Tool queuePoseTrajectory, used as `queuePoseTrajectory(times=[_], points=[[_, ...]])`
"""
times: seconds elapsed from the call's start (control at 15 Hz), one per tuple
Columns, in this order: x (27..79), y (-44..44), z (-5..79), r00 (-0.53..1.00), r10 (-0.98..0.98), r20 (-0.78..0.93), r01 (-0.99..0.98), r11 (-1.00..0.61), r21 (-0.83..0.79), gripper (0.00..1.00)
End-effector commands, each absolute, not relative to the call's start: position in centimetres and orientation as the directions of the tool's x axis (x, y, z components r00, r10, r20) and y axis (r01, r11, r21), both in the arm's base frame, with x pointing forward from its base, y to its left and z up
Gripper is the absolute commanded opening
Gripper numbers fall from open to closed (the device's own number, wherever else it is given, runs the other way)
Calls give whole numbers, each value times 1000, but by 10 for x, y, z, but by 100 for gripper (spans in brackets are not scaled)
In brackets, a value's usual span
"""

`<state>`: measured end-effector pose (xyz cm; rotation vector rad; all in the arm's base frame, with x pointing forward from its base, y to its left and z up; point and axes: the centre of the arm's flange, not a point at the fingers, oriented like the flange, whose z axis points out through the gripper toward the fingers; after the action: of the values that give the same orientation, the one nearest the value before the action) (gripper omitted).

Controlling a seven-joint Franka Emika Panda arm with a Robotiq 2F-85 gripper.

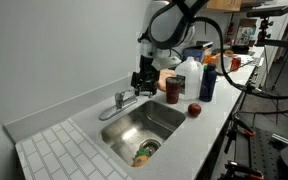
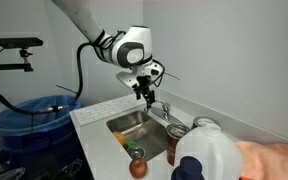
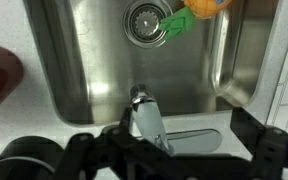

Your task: Move the faucet spout to the right

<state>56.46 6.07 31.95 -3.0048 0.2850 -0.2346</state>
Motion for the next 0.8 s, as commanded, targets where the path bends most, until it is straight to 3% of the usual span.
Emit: queuePoseTrajectory(times=[0.0,0.73], points=[[565,62,317,963,-188,195,-159,-975,-158,100],[566,65,314,953,-221,207,-187,-967,-171,100]])
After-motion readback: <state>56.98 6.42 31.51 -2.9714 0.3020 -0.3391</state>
